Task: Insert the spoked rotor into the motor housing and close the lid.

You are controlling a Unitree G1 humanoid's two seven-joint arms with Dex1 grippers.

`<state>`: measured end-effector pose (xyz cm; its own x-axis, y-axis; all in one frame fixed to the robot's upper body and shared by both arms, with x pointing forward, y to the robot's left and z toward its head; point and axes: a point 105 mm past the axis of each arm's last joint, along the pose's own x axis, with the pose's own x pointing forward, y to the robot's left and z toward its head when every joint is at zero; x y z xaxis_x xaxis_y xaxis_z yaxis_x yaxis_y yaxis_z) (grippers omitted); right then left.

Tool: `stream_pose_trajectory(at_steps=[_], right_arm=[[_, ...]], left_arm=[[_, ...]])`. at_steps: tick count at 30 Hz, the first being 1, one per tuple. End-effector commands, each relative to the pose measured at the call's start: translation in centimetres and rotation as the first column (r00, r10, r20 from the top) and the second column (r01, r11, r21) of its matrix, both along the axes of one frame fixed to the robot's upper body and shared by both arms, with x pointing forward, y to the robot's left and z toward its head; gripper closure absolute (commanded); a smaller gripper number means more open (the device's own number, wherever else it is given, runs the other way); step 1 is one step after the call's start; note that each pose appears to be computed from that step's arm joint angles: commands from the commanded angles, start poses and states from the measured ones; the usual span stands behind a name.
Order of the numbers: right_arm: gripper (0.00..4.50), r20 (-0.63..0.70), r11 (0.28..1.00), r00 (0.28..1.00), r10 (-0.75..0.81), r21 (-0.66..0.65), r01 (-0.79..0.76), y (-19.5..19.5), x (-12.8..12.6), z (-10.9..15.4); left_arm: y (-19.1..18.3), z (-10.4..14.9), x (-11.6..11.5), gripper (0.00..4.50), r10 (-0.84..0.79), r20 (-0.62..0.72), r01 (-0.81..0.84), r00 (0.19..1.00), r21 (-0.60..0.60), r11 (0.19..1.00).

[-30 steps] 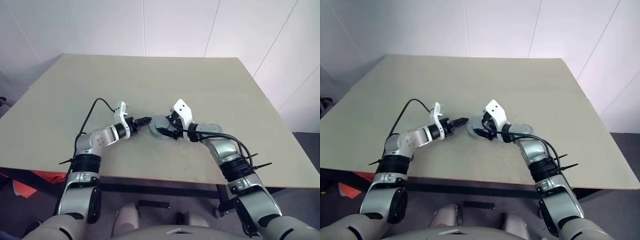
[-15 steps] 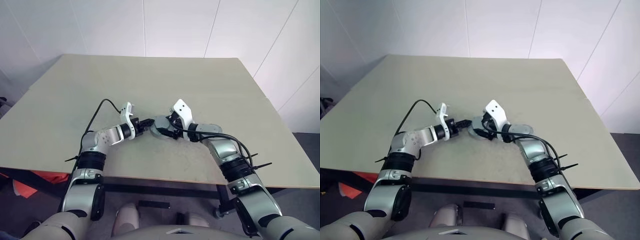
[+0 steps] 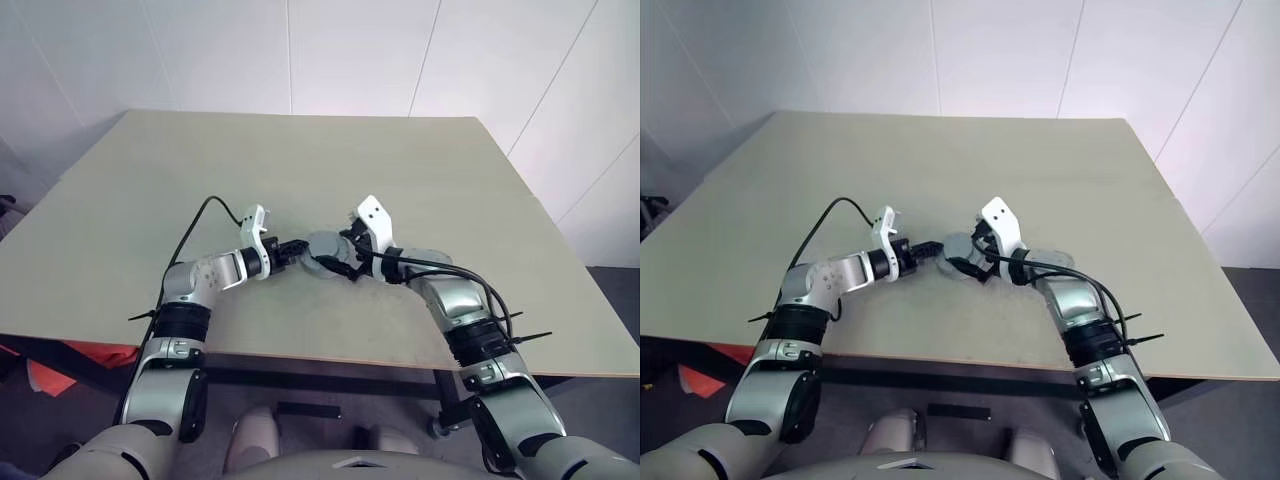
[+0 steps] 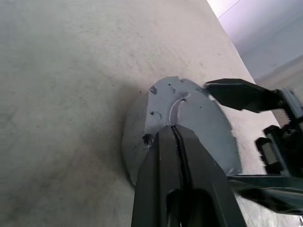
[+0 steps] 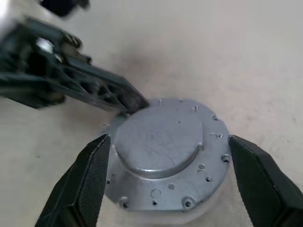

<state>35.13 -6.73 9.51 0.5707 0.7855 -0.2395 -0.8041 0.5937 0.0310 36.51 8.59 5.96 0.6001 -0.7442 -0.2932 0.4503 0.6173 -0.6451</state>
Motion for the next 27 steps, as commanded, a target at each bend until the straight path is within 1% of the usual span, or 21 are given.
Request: stream_pose_trajectory(at_steps=[1, 3, 4, 8, 10, 11, 12, 14, 15, 17, 20, 22, 25, 27], right_arm=[[0.02, 0.047, 0.991, 0.999, -0.007, 0.136, 0.001, -0.2, -0.1, 4.3], [0.02, -0.024, 0.979, 0.998, -0.059, 0.193, 0.063, -0.9, 0.2, 4.7], [0.02, -0.085, 0.972, 0.992, -0.097, 0.207, 0.113, -1.5, 0.4, 4.4], [0.02, -0.279, 0.948, 0.942, -0.185, 0.202, 0.246, -3.6, 0.6, 2.6], [0.02, -0.373, 0.930, 0.901, -0.221, 0.198, 0.310, -4.5, 0.5, 1.8], [0.02, -0.428, 0.914, 0.875, -0.228, 0.216, 0.343, -4.9, 0.4, 1.5], [0.02, -0.493, 0.885, 0.843, -0.216, 0.265, 0.382, -5.0, 0.5, 1.7], [0.02, -0.608, 0.811, 0.781, -0.145, 0.379, 0.445, -5.1, 0.7, 2.5], [0.02, -0.638, 0.790, 0.760, -0.120, 0.402, 0.463, -5.0, 0.7, 2.7], [0.02, -0.673, 0.774, 0.732, -0.109, 0.404, 0.487, -4.7, 0.6, 2.7], [0.02, -0.727, 0.773, 0.676, -0.117, 0.361, 0.522, -4.2, 0.4, 1.3], [0.02, -0.751, 0.782, 0.648, -0.129, 0.325, 0.532, -3.8, 0.1, 0.3], [0.02, -0.765, 0.807, 0.630, -0.135, 0.285, 0.518, -3.2, -0.5, -0.6], [0.02, -0.780, 0.818, 0.603, -0.164, 0.234, 0.525, -3.2, -0.8, -1.6]], left_arm=[[-0.5, -2.9, -1.5, 4.50, -0.028, -0.112, 0.034, 0.993, 0.048, 0.998], [-0.6, -2.8, -1.5, 4.50, -0.034, -0.109, 0.039, 0.993, 0.044, 0.998], [-0.7, -2.7, -1.5, 4.50, -0.037, -0.107, 0.041, 0.994, 0.043, 0.998], [-0.8, -2.5, -1.5, 4.50, -0.040, -0.099, 0.044, 0.994, 0.038, 0.998], [-0.8, -2.4, -1.5, 4.50, -0.041, -0.093, 0.044, 0.995, 0.035, 0.998], [-0.8, -2.4, -1.5, 4.50, -0.041, -0.091, 0.044, 0.995, 0.033, 0.998], [-0.8, -2.3, -1.5, 4.50, -0.041, -0.089, 0.045, 0.995, 0.033, 0.998], [-0.7, -2.3, -1.4, 4.50, -0.040, -0.084, 0.044, 0.996, 0.034, 0.998], [-0.7, -2.3, -1.4, 4.50, -0.039, -0.080, 0.042, 0.996, 0.035, 0.998], [-0.7, -2.3, -1.4, 4.50, -0.037, -0.078, 0.040, 0.996, 0.036, 0.999], [-0.7, -2.3, -1.3, 4.50, -0.036, -0.075, 0.039, 0.997, 0.038, 0.999], [-0.6, -2.2, -1.3, 4.50, -0.036, -0.073, 0.039, 0.997, 0.040, 0.998], [-0.5, -2.2, -1.2, 4.50, -0.033, -0.068, 0.036, 0.997, 0.043, 0.998], [-0.4, -2.2, -1.2, 4.50, -0.030, -0.066, 0.033, 0.997, 0.045, 0.998]])
